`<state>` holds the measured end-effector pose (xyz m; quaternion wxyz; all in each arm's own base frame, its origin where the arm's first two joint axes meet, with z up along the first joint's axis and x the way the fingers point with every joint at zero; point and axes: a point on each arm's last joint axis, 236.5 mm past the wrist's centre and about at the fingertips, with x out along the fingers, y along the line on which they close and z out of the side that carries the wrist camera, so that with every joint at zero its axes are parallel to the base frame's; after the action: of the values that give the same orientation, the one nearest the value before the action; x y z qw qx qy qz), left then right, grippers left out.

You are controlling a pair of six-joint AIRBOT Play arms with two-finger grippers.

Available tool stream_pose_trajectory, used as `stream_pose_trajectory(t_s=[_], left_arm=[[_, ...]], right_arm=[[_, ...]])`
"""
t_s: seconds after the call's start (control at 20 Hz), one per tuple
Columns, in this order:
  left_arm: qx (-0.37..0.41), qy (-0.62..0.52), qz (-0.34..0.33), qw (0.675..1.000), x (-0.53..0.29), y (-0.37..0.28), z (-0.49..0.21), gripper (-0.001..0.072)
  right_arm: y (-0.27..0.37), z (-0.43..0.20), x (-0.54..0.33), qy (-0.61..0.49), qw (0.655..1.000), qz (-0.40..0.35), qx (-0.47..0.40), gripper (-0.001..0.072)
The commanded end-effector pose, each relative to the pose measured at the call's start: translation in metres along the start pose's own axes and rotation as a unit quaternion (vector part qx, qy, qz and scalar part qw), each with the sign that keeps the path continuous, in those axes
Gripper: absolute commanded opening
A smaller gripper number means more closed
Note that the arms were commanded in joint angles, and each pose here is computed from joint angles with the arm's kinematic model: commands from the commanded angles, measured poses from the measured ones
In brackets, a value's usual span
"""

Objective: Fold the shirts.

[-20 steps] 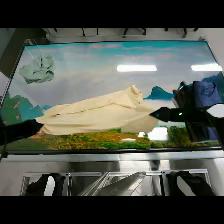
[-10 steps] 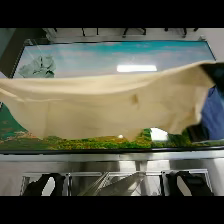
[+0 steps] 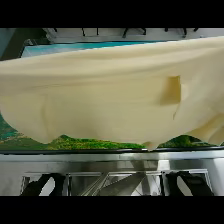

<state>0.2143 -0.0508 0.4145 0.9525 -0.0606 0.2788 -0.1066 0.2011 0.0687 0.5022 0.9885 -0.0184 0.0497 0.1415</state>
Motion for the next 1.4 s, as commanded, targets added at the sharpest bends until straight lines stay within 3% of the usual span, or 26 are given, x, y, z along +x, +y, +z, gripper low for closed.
stream_pose_trajectory(t_s=[0.0, 0.25, 0.5, 0.65, 0.9, 1.05, 1.35], left_arm=[[-0.033, 0.081, 0.003, 0.996, 0.036, 0.019, -0.040, 0.0017], [-0.100, 0.244, -0.006, 0.965, 0.152, 0.070, -0.095, 0.0018], [-0.049, 0.346, -0.064, 0.935, 0.305, 0.078, -0.159, 0.0018], [-0.027, 0.369, -0.009, 0.929, 0.364, 0.108, -0.178, 0.0018], [0.011, 0.370, 0.060, 0.927, 0.406, 0.146, -0.172, 0.0018], [0.009, 0.373, 0.062, 0.926, 0.414, 0.151, -0.178, 0.0018], [-0.016, 0.442, 0.046, 0.896, 0.408, 0.149, -0.237, 0.0018]], right_arm=[[-0.027, -0.021, 0.024, 0.055, 0.998, -0.033, 0.007, 0.0018], [-0.070, -0.162, 0.148, 0.262, 0.959, -0.021, 0.109, 0.0019], [-0.100, -0.335, 0.271, 0.356, 0.912, -0.013, 0.202, 0.0019], [-0.082, -0.354, 0.328, 0.311, 0.927, 0.065, 0.200, 0.0019], [-0.101, -0.371, 0.372, 0.260, 0.937, 0.036, 0.231, 0.0019], [-0.100, -0.374, 0.372, 0.265, 0.935, 0.038, 0.232, 0.0019], [-0.098, -0.451, 0.330, 0.425, 0.871, 0.005, 0.245, 0.0019]])
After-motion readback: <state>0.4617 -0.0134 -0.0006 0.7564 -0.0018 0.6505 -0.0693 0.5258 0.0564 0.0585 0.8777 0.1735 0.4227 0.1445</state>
